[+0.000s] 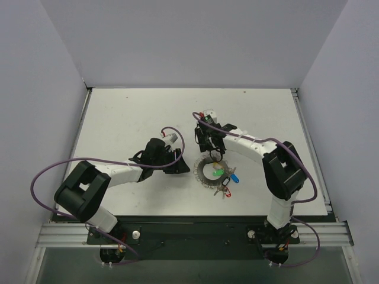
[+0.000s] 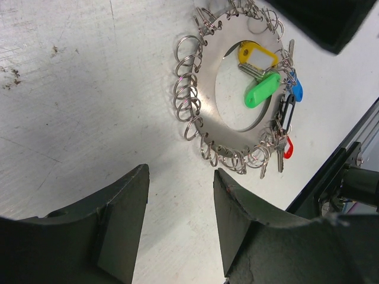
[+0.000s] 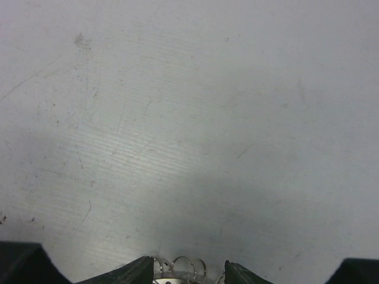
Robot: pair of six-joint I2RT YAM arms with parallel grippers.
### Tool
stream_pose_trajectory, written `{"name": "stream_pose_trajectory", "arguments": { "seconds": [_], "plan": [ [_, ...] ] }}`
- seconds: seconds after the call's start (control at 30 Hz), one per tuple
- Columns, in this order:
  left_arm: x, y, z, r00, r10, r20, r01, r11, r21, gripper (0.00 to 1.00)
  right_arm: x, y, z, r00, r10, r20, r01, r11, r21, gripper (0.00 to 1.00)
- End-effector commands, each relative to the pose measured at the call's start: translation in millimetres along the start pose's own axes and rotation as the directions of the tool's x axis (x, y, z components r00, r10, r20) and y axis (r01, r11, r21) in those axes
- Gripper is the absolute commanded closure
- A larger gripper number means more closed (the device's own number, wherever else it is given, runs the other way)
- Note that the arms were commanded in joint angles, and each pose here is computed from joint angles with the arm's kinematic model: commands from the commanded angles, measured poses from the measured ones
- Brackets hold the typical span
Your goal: Put the keys on the keyring
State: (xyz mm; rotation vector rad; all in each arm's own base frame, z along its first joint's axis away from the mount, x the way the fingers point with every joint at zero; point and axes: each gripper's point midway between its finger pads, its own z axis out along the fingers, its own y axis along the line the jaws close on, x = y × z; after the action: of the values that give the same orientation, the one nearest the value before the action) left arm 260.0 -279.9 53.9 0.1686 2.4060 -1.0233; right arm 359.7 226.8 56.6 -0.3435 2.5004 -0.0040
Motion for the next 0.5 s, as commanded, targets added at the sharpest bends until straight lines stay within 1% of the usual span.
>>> {"name": "stream_pose_trajectory", "arguments": {
  "seconds": [0.0,0.17,0.23,0.47],
  "plan": [
    [-16.9,-12.4,2.3,0.999,0.036,0.037,-0.038,0.998,0.045,0.43,-1.1,-33.7,-15.5,0.995,0.095,0.013,-0.096,0.994,0.06,0.49],
    [-17.3,-12.4,3.5,0.999,0.031,0.038,-0.032,0.998,0.046,0.43,11.8,-39.8,-8.1,0.987,0.154,-0.037,-0.152,0.987,0.043,0.5],
    [-17.2,-12.1,3.3,0.999,0.032,0.039,-0.034,0.998,0.044,0.43,14.1,-37.6,-6.8,0.983,0.176,-0.061,-0.175,0.984,0.01,0.5],
    [-14.5,-13.5,2.5,0.999,0.031,0.031,-0.033,0.998,0.053,0.43,21.6,-28.3,-1.3,0.979,0.173,-0.104,-0.177,0.984,-0.031,0.51]
  ]
}}
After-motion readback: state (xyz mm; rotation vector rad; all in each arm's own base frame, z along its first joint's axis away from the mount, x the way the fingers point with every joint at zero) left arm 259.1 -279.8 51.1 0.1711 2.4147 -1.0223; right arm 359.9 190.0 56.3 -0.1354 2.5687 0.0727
